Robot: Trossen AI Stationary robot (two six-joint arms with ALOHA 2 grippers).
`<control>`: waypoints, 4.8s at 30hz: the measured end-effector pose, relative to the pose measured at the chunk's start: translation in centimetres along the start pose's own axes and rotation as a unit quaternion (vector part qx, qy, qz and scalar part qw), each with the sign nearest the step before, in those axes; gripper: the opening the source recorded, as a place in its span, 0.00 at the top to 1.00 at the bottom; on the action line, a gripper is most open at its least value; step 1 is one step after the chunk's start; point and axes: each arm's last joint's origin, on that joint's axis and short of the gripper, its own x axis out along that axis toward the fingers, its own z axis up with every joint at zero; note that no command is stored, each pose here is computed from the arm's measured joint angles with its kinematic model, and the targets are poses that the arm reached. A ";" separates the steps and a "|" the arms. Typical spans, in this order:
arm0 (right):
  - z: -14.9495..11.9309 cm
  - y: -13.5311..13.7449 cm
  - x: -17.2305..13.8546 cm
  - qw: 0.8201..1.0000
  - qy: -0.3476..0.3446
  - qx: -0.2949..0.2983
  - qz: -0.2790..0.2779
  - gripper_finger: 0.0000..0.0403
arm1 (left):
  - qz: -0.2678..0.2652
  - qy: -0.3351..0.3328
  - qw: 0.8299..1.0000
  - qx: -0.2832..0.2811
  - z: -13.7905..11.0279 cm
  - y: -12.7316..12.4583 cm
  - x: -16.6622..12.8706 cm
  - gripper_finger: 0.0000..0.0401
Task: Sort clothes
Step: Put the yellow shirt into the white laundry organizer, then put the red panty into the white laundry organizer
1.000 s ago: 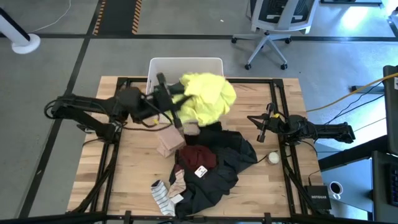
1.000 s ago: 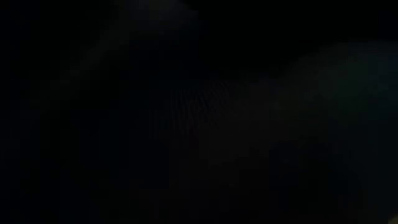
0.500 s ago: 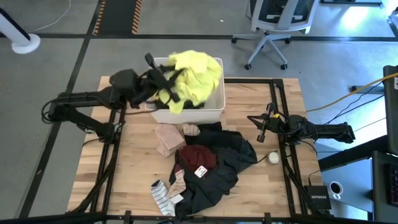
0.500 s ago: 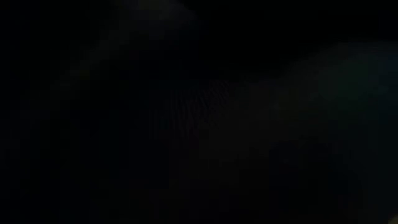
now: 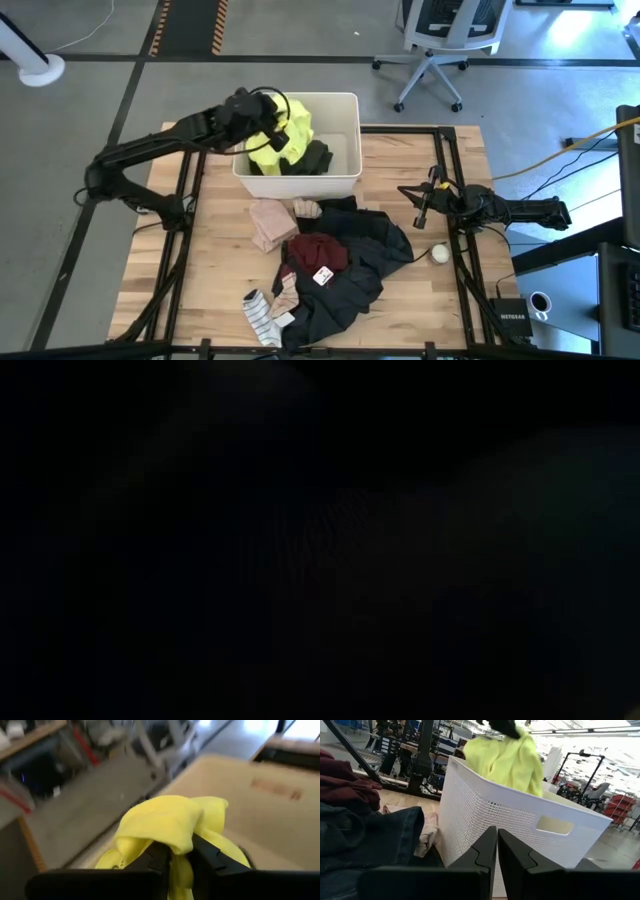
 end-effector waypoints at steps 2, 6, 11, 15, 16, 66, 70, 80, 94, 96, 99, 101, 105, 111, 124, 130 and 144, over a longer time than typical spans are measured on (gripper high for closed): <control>0.0 0.0 0.0 1.000 -0.001 0.001 0.002 0.92 | -0.002 0.025 1.000 -0.012 -0.5 -0.2 0.9 0.89; 0.0 0.0 0.0 1.000 -0.002 0.001 0.007 0.92 | -0.010 0.061 0.998 -0.012 -1.3 -0.7 2.3 0.83; 0.0 0.1 0.0 1.000 -0.003 0.002 0.013 0.92 | -0.036 0.069 0.997 0.007 -1.5 -1.3 2.9 0.70; 0.0 0.1 0.0 1.000 -0.003 0.002 0.013 0.92 | -0.041 0.078 0.996 0.012 -1.7 -1.3 2.6 0.59; 0.0 0.1 0.0 1.000 -0.003 0.002 0.013 0.92 | -0.041 0.085 0.995 0.015 -1.8 -1.3 2.4 0.57; 4.5 3.8 2.4 0.998 -0.013 -0.003 0.066 0.92 | -0.392 -0.083 0.913 0.074 -6.4 -10.8 -10.8 0.53; 7.6 4.8 3.3 0.997 -0.006 -0.069 0.045 0.92 | -0.392 -0.084 0.913 0.074 -6.4 -10.8 -10.8 0.54; 17.5 5.7 6.6 0.973 -0.022 -0.229 0.019 0.92 | -0.391 -0.094 0.911 0.087 -6.3 -10.8 -10.8 0.54; 24.4 8.3 11.2 0.968 -0.063 -0.239 0.033 0.92 | -0.421 -0.121 0.897 0.065 -6.3 -13.9 -10.7 0.54; 24.6 8.7 11.6 0.968 -0.064 -0.242 0.035 0.92 | -0.433 -0.112 0.890 0.090 -6.9 -15.0 -10.5 0.54; 25.4 8.9 12.1 0.968 -0.073 -0.239 0.033 0.92 | -0.442 -0.107 0.884 0.106 -7.3 -15.8 -10.3 0.54; 25.6 9.2 12.3 0.967 -0.072 -0.241 0.036 0.92 | -0.439 -0.102 0.885 0.115 -7.5 -16.1 -10.0 0.54; 25.7 10.0 11.8 0.963 -0.078 -0.251 0.053 0.92 | -0.434 -0.097 0.888 0.116 -7.6 -16.4 -9.5 0.54; 26.2 10.8 10.8 0.959 -0.094 -0.257 0.068 0.92 | -0.457 -0.082 0.870 0.166 -7.8 -18.0 -8.8 0.54; 26.5 11.2 10.2 0.957 -0.109 -0.258 0.073 0.92 | -0.453 -0.050 0.852 0.256 -8.8 -21.7 -5.7 0.54; 26.5 11.2 10.2 0.957 -0.110 -0.259 0.073 0.92 | -0.475 -0.023 0.839 0.263 -9.7 -22.6 -4.3 0.54; 26.7 11.1 10.2 0.951 -0.116 -0.278 0.066 0.92 | -0.501 0.010 0.829 0.250 -10.4 -22.9 -4.0 0.66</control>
